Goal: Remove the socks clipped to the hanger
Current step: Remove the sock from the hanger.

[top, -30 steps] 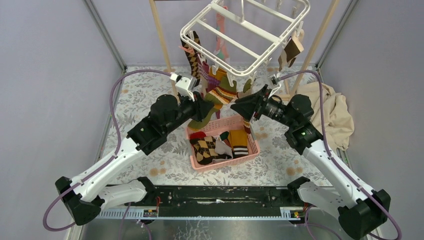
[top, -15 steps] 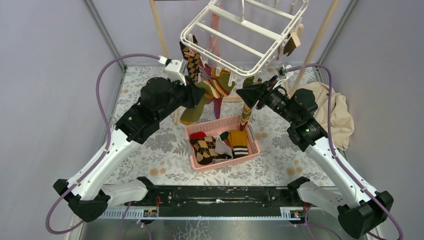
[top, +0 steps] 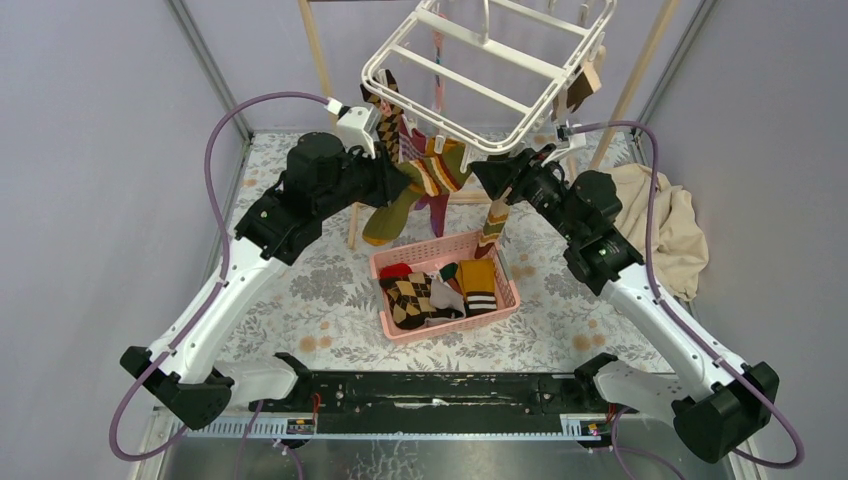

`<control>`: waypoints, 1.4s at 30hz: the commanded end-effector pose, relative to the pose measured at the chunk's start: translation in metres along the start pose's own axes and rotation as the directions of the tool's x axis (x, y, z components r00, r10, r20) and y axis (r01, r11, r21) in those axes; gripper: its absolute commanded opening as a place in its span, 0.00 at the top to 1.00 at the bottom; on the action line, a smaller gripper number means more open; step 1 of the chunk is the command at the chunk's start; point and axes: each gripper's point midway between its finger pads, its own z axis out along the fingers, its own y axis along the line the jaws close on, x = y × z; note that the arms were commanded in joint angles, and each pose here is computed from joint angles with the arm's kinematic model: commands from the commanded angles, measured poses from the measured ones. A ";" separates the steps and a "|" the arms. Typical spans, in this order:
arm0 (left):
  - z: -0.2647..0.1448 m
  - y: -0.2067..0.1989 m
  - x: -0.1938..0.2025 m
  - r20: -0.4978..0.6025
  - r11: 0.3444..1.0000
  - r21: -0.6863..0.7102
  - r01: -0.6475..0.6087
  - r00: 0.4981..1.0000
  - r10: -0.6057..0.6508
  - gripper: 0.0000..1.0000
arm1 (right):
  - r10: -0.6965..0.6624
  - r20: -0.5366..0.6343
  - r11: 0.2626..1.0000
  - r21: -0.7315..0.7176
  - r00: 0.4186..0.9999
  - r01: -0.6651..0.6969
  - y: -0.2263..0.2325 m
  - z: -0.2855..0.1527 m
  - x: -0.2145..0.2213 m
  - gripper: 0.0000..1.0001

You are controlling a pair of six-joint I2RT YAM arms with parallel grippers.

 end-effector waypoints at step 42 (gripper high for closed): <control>0.000 -0.018 0.026 -0.070 0.988 0.152 -0.018 0.997 0.029 0.72 | 0.007 0.336 0.987 0.152 0.942 -0.062 0.019 0.029 -0.048 0.46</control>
